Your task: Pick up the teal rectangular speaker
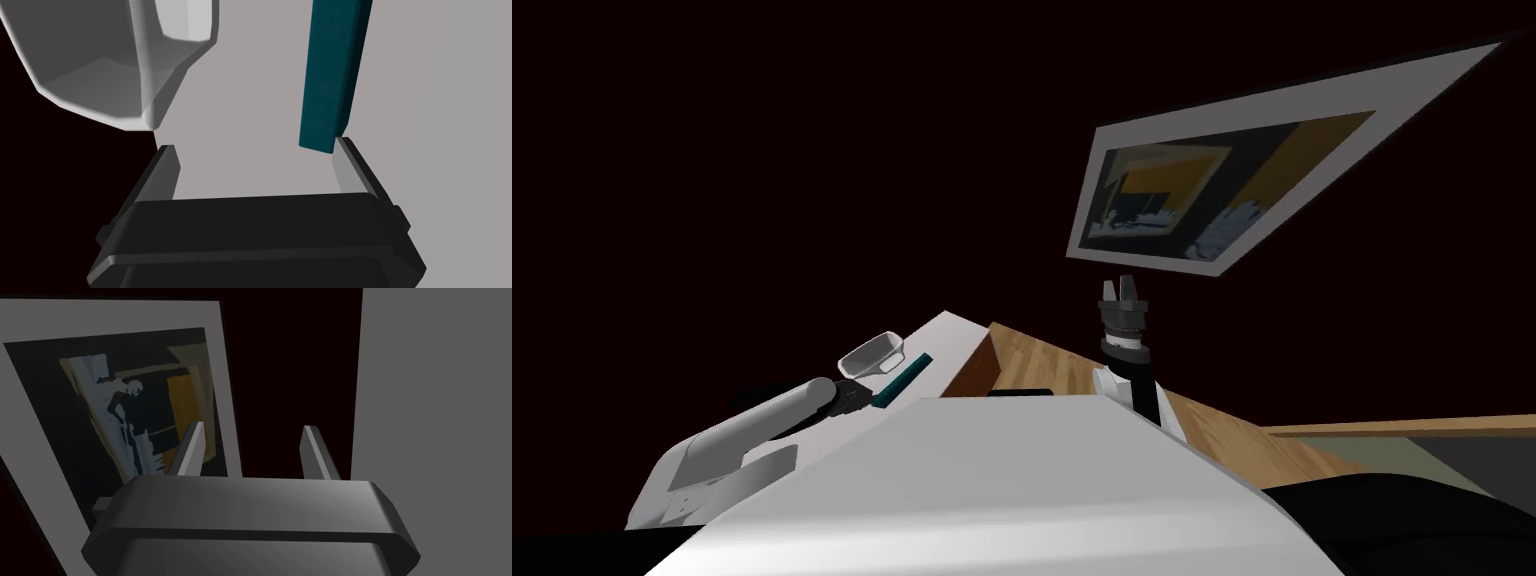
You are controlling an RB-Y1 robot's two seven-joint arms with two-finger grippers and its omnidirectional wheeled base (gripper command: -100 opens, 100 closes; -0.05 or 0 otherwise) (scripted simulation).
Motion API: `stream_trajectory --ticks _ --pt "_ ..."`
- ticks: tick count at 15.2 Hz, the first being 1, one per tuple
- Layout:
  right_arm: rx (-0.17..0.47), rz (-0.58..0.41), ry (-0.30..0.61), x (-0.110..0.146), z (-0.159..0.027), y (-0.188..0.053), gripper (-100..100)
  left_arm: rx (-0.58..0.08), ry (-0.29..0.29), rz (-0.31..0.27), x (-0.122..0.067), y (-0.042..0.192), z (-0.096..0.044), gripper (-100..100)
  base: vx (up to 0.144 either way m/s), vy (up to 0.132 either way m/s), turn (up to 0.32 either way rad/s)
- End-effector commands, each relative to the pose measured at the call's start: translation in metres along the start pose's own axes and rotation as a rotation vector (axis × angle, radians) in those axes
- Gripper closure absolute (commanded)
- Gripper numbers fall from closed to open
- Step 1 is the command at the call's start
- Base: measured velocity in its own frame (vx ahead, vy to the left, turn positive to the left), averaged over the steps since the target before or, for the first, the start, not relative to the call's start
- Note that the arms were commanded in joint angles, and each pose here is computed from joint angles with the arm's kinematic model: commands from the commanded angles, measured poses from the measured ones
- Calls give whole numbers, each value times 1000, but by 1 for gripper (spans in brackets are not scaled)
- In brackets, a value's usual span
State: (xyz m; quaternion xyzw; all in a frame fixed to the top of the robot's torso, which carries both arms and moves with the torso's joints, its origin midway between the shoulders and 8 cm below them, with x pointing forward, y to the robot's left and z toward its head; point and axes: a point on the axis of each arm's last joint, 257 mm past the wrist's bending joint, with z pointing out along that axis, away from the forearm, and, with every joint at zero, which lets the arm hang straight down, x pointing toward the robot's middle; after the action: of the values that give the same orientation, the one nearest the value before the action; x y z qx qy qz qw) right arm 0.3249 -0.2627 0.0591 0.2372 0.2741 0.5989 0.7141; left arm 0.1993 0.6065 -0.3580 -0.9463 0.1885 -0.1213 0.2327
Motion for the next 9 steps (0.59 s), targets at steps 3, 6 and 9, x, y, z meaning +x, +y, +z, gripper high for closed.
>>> stream_trajectory --ticks 3,6,9 --pt "0 0 0 0 0 0 0 -77 -28 -44 -13 18 -1 -100 -12 28 -161" --pt "0 0 0 0 0 0 0 -129 -43 -79 -21 31 -1 -100 -19 48 -227" --pt "0 0 0 0 0 0 0 -204 -61 -142 -33 49 -2 -100 -8 48 -241"
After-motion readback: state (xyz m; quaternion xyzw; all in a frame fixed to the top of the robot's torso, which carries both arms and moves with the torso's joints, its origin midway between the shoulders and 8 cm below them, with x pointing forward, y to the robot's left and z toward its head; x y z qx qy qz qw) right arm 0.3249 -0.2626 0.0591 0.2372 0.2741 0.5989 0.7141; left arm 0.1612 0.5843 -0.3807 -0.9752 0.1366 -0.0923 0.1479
